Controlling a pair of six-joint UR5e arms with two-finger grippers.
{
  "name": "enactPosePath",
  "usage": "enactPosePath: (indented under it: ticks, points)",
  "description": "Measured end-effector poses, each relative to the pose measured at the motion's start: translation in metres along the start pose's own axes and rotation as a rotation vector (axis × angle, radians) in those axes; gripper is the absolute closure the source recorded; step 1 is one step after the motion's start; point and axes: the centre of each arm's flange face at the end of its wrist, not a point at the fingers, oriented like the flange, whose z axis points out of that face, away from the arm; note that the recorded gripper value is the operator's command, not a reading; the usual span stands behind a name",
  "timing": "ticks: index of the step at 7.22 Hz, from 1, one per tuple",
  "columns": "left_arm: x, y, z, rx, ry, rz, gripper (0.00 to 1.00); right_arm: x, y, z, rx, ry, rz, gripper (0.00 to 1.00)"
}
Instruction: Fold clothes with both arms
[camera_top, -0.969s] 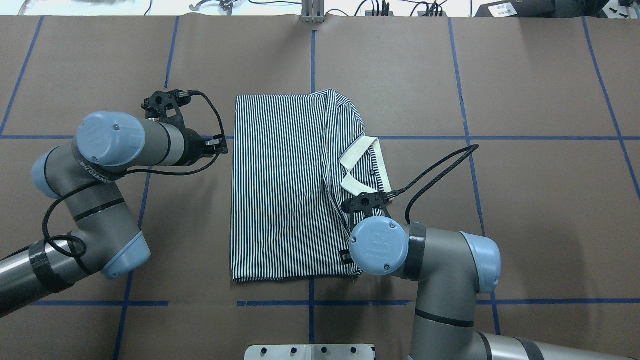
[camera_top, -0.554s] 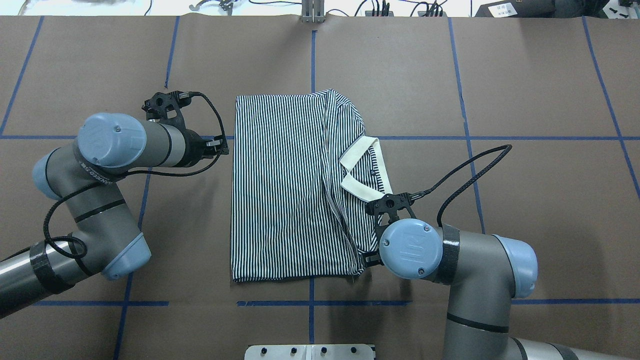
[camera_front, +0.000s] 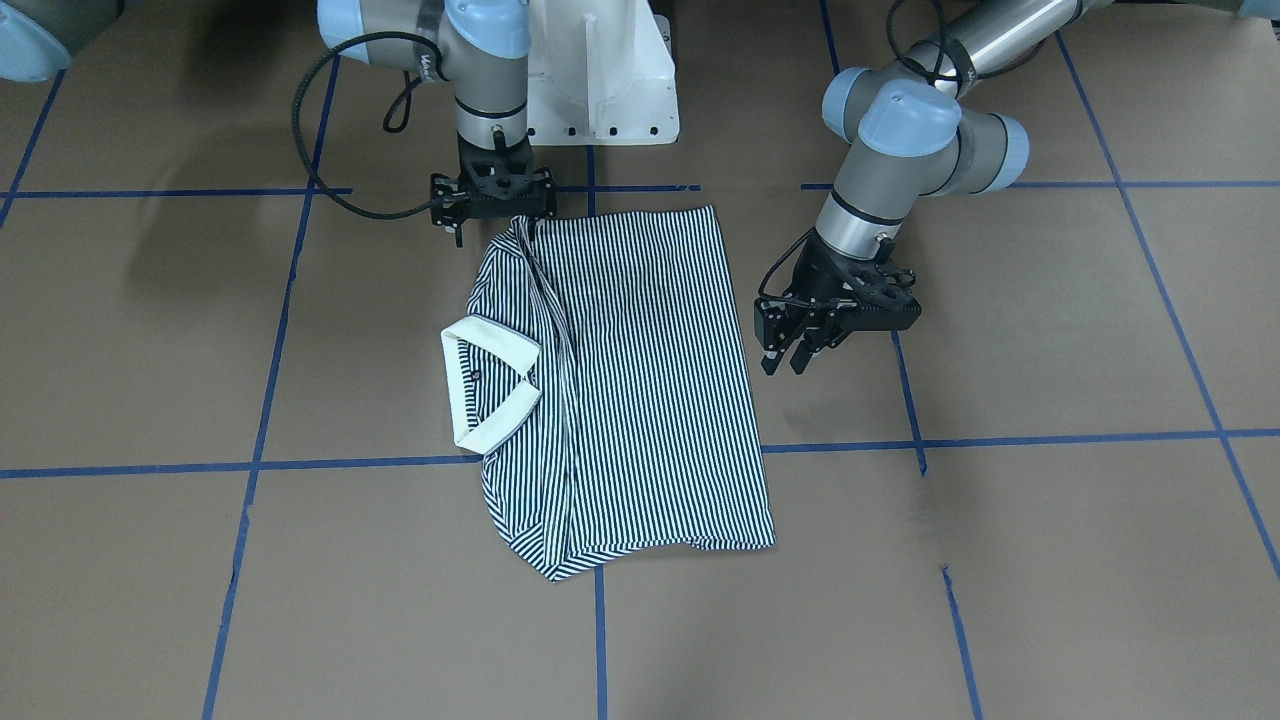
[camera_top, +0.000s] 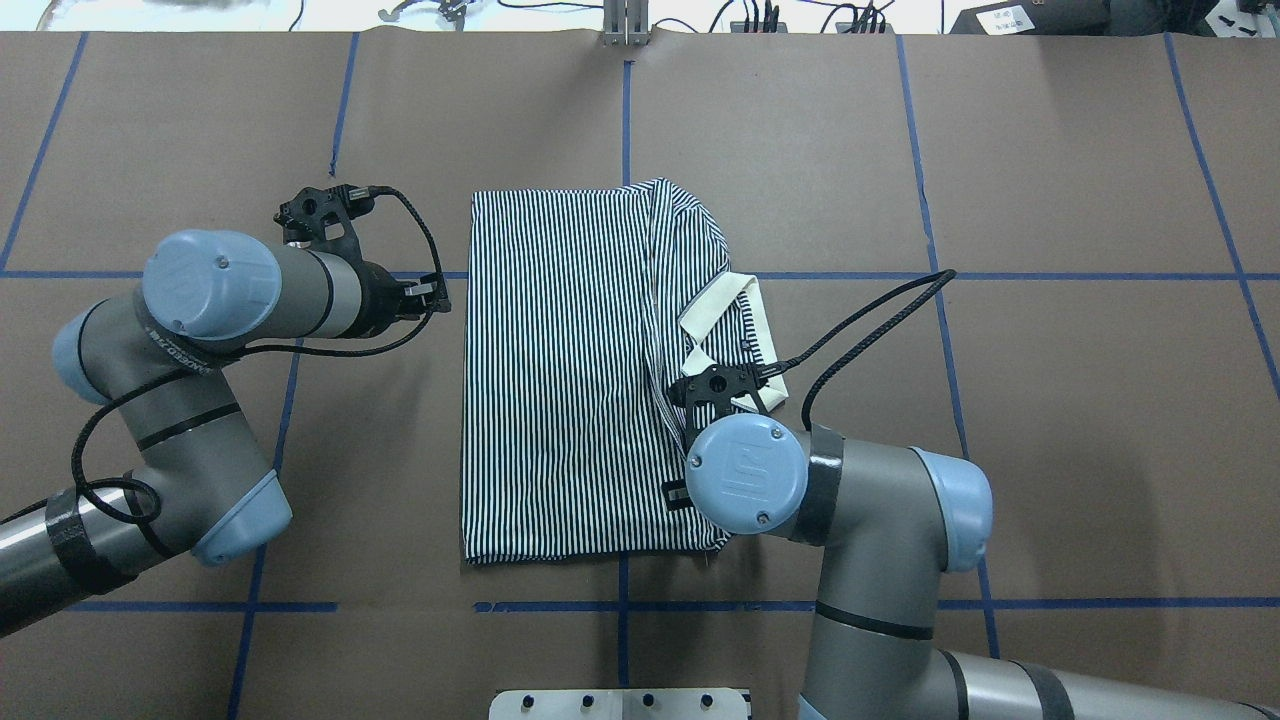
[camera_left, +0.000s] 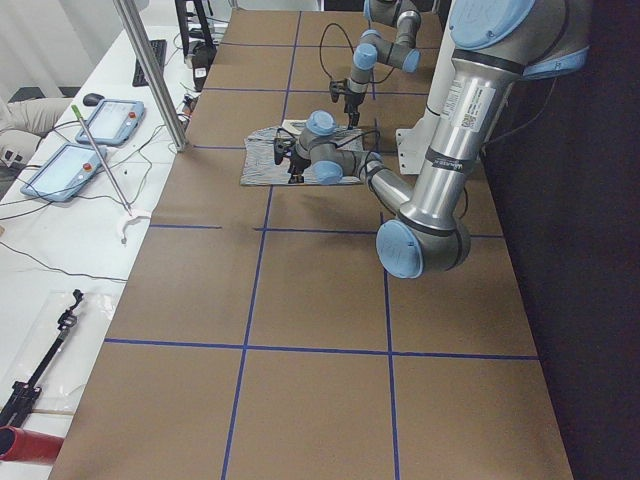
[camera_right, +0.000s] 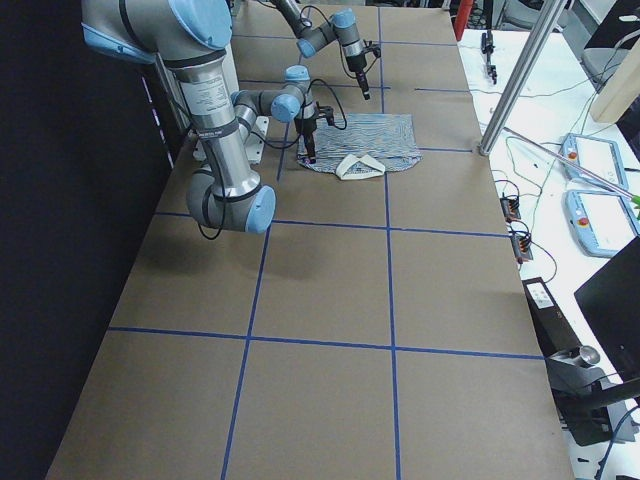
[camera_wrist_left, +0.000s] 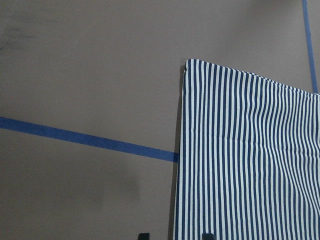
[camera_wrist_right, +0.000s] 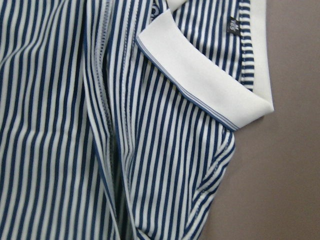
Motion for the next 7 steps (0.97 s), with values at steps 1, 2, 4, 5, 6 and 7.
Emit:
enactPosePath:
  ticks: [1, 2, 4, 5, 6, 7]
  points:
    - [-0.004, 0.001, 0.000, 0.000, -0.005, -0.001, 0.54, -0.011, -0.011, 0.005, 0.001, 0.011, 0.004, 0.00]
    - [-0.005, 0.001, 0.000, 0.000, -0.006, -0.001, 0.54, -0.021, -0.022, 0.012, 0.000, 0.026, 0.008, 0.00]
    - [-0.004, 0.001, -0.004, 0.001, 0.000, 0.000, 0.54, -0.025, -0.037, 0.024, -0.003, 0.056, 0.011, 0.00]
    - [-0.005, 0.002, -0.005, 0.001, 0.002, 0.000, 0.54, -0.019, -0.043, 0.033, -0.008, 0.076, -0.007, 0.00]
    - [-0.006, 0.002, -0.006, 0.001, 0.002, 0.000, 0.54, -0.006, -0.051, 0.038, -0.016, 0.091, -0.032, 0.00]
    - [-0.006, 0.002, -0.006, 0.001, 0.001, 0.000, 0.54, 0.012, -0.063, 0.040, -0.029, 0.099, -0.044, 0.00]
